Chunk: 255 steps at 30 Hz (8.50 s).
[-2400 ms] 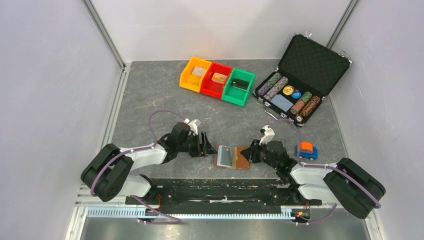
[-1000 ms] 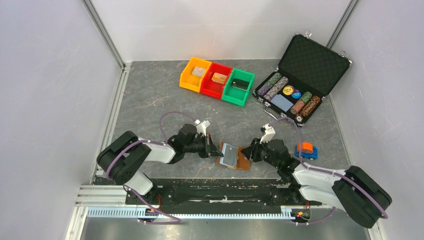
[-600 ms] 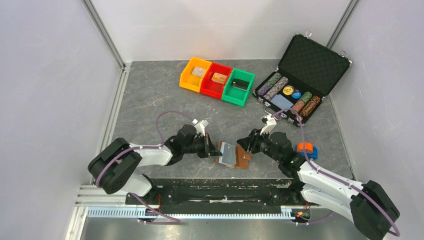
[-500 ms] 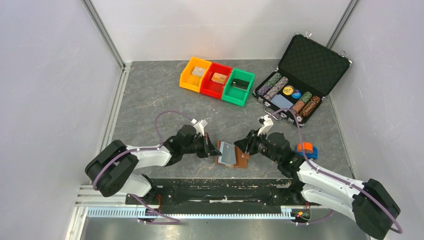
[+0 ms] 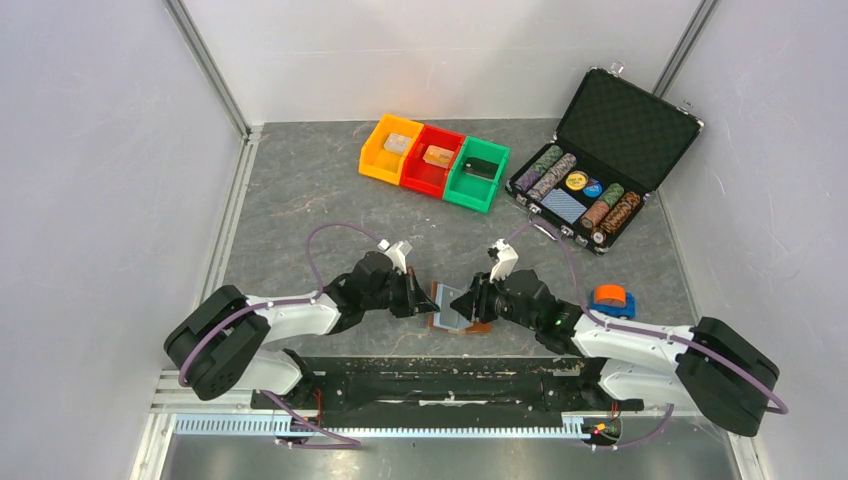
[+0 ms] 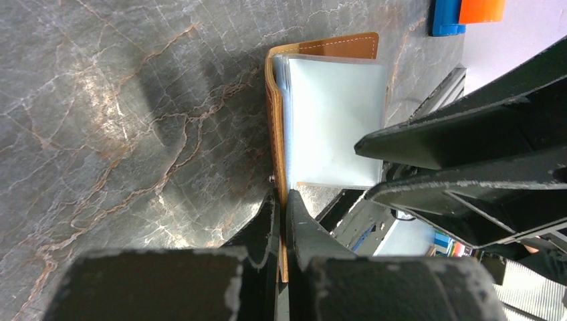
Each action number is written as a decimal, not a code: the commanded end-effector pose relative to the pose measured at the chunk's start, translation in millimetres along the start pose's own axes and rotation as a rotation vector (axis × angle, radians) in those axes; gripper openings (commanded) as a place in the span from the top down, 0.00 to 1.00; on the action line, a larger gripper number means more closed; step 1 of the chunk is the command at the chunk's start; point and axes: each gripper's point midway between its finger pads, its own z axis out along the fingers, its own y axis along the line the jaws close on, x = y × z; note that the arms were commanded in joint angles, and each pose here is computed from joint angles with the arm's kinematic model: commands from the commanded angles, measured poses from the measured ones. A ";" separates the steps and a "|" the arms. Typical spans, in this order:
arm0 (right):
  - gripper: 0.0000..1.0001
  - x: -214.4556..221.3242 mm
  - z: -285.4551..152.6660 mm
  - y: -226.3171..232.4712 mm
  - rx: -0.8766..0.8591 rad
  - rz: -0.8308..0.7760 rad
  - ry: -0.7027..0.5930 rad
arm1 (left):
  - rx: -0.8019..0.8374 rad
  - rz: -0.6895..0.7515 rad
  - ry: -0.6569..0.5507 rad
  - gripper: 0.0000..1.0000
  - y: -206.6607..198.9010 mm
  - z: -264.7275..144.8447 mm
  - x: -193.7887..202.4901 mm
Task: Take the credit cards out of the card holder
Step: Remove the credit card from the card holder.
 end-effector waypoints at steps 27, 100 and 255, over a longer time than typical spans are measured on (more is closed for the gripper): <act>0.55 9.6 4.4 -20.2 0.008 0.014 -0.052 | 0.113 0.022 -0.027 0.97 -24.0 -12.1 -1.4; 0.62 11.9 12.9 3.2 -0.018 0.011 -0.012 | 0.097 -0.003 -0.047 0.98 -19.9 -14.5 -2.0; 0.52 17.5 11.8 39.7 -0.060 -0.003 0.025 | 0.093 -0.012 -0.049 0.98 -20.7 -13.9 -0.7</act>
